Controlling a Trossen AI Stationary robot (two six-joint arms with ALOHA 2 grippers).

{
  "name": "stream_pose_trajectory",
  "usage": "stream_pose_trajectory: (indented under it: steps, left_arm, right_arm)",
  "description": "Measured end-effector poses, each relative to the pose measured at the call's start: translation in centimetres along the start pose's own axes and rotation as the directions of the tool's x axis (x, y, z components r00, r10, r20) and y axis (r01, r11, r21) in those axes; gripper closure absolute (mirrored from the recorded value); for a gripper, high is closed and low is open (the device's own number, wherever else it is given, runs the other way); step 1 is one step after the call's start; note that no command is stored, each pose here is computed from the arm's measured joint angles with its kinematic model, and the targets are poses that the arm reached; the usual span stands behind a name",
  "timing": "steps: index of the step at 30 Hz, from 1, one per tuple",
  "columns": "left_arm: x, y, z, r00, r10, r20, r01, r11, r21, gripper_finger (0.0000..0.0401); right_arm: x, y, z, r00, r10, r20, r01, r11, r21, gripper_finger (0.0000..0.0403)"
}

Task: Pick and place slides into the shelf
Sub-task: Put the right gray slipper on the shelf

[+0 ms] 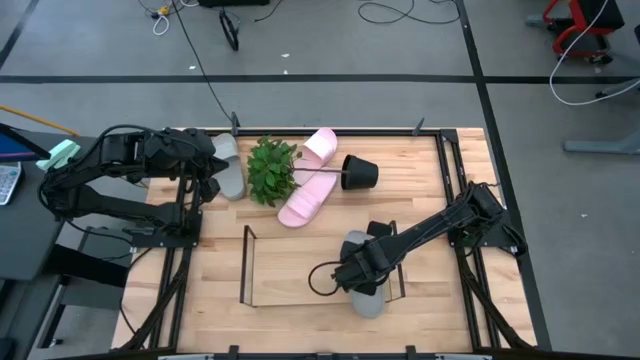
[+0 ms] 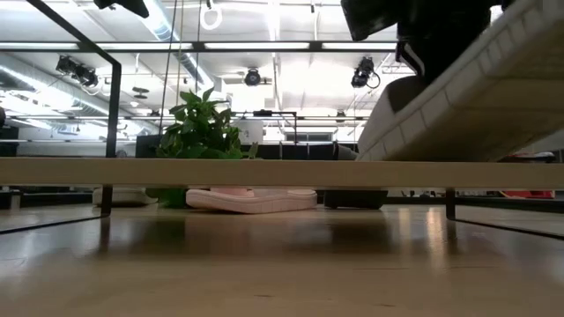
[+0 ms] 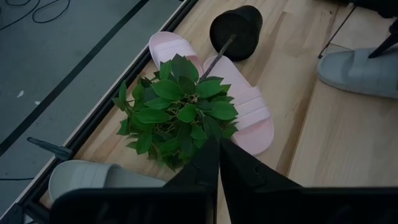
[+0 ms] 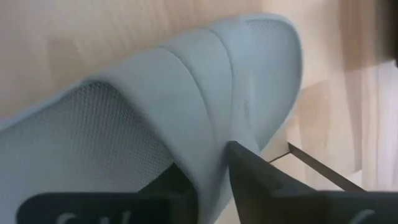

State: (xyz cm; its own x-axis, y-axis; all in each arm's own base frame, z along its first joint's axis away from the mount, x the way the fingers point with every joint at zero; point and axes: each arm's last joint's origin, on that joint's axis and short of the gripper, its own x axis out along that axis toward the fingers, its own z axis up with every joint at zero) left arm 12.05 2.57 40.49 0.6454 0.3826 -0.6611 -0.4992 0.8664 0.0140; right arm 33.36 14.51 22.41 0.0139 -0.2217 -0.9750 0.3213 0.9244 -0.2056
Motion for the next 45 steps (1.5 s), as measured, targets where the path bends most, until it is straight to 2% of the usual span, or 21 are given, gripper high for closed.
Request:
stream_pose_trajectory:
  steps: [5, 10, 18, 26, 32, 45]
  left_arm:
    - [0.0, 0.0, 0.0, 1.0, 0.0, 0.0, 0.0, 1.0, -0.002, 0.0372]
    - [0.0, 0.0, 0.0, 1.0, 0.0, 0.0, 0.0, 1.0, -0.002, 0.0378]
    - [0.0, 0.0, 0.0, 1.0, 0.0, 0.0, 0.0, 1.0, -0.002, 0.0382]
    - [0.0, 0.0, 0.0, 1.0, 0.0, 0.0, 0.0, 1.0, -0.002, 0.0372]
    - [0.0, 0.0, 0.0, 1.0, 0.0, 0.001, 0.0, 1.0, -0.002, 0.0381]
    - [0.0, 0.0, 0.0, 1.0, 0.0, 0.0, 0.0, 1.0, 0.0, 0.0374]
  right_arm:
    - [0.0, 0.0, 0.0, 1.0, 0.005, -0.004, -0.005, 1.0, 0.002, 0.0295]
    - [0.0, 0.0, 0.0, 1.0, -0.011, 0.008, 0.011, 0.999, 0.031, 0.0289]
    - [0.0, -0.2, -0.1, 0.999, -0.041, 0.004, 0.041, 0.999, 0.03, 0.0331]
    - [-0.2, -0.2, -0.8, 0.99, -0.135, 0.038, 0.134, 0.99, 0.036, 0.039]
    - [-0.5, -0.5, -1.4, 0.97, -0.235, 0.06, 0.233, 0.972, 0.038, 0.0392]
    - [-1.0, 0.0, -2.0, 0.94, -0.308, 0.146, 0.307, 0.951, 0.027, 0.0394]
